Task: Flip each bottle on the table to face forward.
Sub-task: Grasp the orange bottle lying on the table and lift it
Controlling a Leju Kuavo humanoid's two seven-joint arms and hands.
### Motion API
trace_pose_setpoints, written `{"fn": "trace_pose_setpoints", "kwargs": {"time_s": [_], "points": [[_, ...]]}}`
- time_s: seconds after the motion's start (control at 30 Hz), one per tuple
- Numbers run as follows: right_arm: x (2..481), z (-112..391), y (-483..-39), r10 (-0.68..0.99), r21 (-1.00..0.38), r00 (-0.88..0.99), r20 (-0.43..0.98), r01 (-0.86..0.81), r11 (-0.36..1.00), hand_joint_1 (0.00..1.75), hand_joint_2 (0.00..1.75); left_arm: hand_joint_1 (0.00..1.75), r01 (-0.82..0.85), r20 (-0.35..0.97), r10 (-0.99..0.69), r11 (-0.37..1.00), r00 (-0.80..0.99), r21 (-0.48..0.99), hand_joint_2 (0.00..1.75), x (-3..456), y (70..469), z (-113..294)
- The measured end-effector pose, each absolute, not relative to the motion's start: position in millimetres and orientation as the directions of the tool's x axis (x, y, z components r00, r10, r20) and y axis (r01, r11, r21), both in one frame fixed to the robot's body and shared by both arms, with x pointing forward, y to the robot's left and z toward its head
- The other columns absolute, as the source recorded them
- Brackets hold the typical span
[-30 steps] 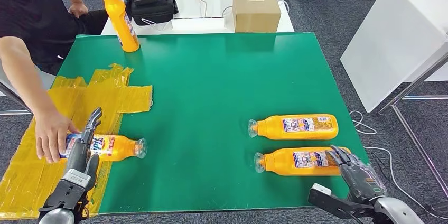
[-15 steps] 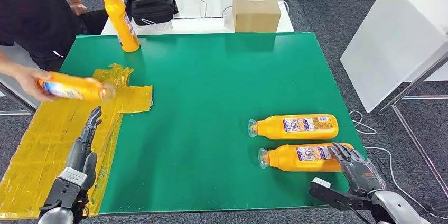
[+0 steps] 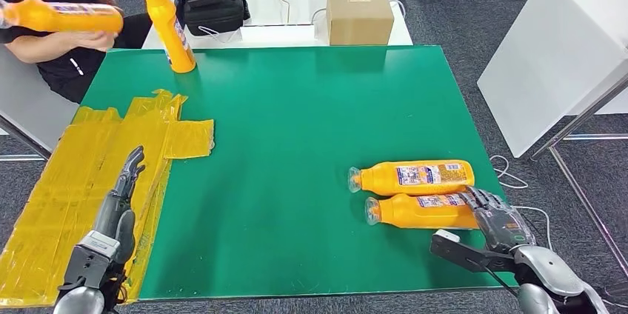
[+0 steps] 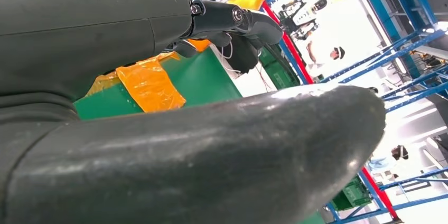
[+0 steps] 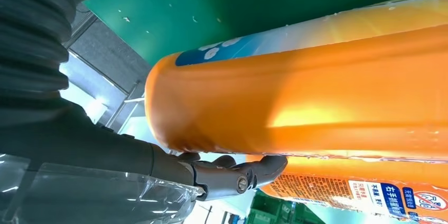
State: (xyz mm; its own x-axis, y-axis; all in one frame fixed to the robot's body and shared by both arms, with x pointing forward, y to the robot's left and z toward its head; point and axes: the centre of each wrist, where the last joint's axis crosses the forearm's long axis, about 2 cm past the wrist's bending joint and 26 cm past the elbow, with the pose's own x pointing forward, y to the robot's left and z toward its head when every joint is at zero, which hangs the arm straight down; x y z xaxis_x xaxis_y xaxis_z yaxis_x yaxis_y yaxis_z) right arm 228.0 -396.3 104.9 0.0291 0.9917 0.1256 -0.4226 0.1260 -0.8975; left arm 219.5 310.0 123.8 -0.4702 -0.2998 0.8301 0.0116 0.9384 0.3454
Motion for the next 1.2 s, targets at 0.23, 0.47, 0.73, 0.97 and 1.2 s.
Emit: {"fn": "trace_pose_setpoints", "kwargs": {"time_s": [0.23, 0.47, 0.73, 0.97, 1.2], "points": [[233, 103, -395, 0.991, -0.893, 0.034, 0.13, -0.43, 0.132, 0.0, 1.75, 0.0, 0.018, 0.833, -0.294, 0.94, -0.468, 0.342, 0.0, 220, 309, 123], [236, 101, -395, 0.99, -0.889, 0.037, 0.133, -0.437, 0.136, 0.0, 1.75, 0.0, 0.021, 0.834, -0.291, 0.94, -0.469, 0.339, 0.0, 221, 309, 123], [238, 93, -403, 0.996, -0.832, 0.025, 0.089, -0.548, 0.089, 1.75, 1.75, 0.0, 0.033, 0.839, -0.266, 0.947, -0.474, 0.319, 0.0, 228, 308, 125], [242, 89, -407, 0.999, -0.79, 0.002, 0.05, -0.612, 0.04, 1.75, 1.75, 0.0, 0.046, 0.845, -0.243, 0.953, -0.477, 0.301, 0.0, 241, 303, 130], [233, 87, -421, 1.0, -0.746, -0.016, 0.025, -0.666, 0.008, 1.75, 1.75, 0.0, 0.058, 0.847, -0.222, 0.957, -0.483, 0.284, 0.0, 247, 300, 128]]}}
